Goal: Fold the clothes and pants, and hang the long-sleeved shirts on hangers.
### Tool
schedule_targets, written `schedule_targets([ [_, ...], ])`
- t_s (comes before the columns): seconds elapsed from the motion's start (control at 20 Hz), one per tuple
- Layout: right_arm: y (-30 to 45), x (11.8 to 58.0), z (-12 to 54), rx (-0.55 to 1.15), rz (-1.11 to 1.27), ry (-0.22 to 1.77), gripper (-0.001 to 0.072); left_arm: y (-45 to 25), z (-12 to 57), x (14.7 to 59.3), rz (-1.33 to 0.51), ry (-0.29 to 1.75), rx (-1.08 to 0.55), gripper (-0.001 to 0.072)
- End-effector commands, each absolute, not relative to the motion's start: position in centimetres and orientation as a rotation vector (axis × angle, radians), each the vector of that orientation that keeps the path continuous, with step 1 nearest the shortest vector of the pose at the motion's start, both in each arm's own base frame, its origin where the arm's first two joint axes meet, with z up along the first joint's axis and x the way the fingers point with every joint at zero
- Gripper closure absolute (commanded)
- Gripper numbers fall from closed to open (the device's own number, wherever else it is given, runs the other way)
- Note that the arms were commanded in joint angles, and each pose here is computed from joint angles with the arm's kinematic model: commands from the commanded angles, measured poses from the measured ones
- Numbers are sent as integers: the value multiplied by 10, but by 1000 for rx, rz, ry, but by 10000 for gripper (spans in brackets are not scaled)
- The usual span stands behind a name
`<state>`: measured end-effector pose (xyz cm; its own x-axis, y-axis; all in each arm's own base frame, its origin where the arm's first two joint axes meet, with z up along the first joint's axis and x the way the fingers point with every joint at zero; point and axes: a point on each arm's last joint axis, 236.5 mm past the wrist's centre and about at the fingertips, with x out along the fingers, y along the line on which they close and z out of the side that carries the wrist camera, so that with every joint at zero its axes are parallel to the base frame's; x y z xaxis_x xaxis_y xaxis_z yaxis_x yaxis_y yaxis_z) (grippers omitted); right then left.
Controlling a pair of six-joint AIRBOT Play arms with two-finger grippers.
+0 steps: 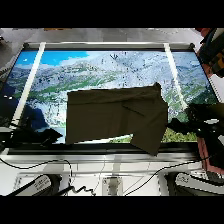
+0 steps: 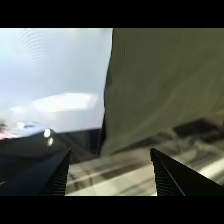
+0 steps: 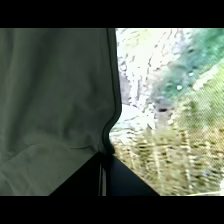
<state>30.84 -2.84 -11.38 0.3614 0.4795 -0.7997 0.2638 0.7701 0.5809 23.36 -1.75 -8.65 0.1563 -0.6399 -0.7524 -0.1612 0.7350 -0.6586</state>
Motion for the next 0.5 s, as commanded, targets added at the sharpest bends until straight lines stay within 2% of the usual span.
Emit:
schedule_targets([
  [0.0,-28,309,-114,724,157,1219,702,-38,-105,213,-463,1521,-630,134],
  [0.15,-26,308,-113,729,167,1225,702,-51,-121,213,-482,1571,-593,139],
  [0.2,-24,307,-112,732,174,1228,701,-55,-124,214,-487,1574,-587,214],
  [0.3,-21,306,-109,736,194,1233,702,-57,-130,220,-482,1563,-557,442],
  [0.4,-15,306,-100,744,240,1242,701,-55,-128,232,-469,1526,-550,630],
  [0.45,-10,307,-92,757,273,1243,702,-54,-123,243,-466,1497,-552,690],
])
